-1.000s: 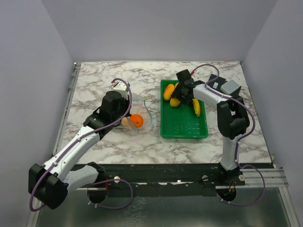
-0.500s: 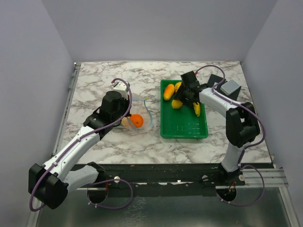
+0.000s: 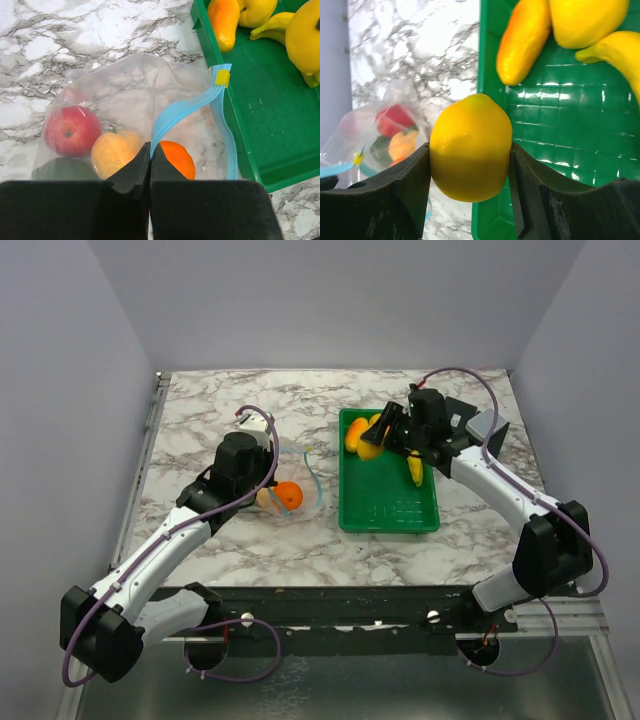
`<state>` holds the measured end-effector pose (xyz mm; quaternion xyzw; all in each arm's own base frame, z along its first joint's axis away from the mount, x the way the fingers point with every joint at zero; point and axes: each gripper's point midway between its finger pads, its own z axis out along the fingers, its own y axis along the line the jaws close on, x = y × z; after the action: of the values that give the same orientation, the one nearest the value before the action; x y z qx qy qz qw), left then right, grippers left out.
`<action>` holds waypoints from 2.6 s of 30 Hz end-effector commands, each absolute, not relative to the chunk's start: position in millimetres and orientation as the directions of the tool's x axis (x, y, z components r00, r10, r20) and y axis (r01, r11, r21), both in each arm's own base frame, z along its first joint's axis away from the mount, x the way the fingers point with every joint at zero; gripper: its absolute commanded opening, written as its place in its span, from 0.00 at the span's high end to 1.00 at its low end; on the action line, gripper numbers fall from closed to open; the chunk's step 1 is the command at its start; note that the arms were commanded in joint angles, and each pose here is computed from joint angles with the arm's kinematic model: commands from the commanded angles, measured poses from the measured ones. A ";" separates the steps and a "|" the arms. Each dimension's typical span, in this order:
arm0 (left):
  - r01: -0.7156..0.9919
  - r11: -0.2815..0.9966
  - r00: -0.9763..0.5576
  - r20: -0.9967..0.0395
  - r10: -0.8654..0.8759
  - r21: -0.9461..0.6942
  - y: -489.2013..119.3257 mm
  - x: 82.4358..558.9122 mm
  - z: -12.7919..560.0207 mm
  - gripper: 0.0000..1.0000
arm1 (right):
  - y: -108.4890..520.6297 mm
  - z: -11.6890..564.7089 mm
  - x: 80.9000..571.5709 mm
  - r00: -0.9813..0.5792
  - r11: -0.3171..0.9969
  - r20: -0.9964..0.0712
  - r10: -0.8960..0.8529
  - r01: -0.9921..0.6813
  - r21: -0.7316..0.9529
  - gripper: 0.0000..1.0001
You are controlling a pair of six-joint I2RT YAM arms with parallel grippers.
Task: Place the food in the zip-top bag and seal the zipper
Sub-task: Place the fake fruit in the zipper food storage bag.
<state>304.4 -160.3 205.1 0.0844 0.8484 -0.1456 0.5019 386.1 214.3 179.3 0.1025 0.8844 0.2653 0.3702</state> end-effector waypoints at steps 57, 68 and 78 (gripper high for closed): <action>0.296 0.941 -0.449 -0.894 -0.017 -0.167 -159.5 304.3 215.8 1.00 | 411.1 191.9 336.1 -0.684 0.738 -0.724 0.090 -0.442 0.510 0.78; 0.289 0.944 -0.448 -0.894 -0.014 -0.160 -157.9 305.2 215.2 1.00 | 419.8 199.7 349.9 -0.670 0.761 -0.722 0.172 -0.374 0.529 0.33; 0.289 0.944 -0.451 -0.892 -0.014 -0.161 -158.5 305.7 214.3 1.00 | 417.4 205.5 339.1 -0.681 0.743 -0.718 0.148 -0.402 0.534 0.18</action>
<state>303.3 -159.6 209.6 0.0836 0.8449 -0.1477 0.5073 342.5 418.0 199.5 -0.0739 0.8497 0.3493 0.3880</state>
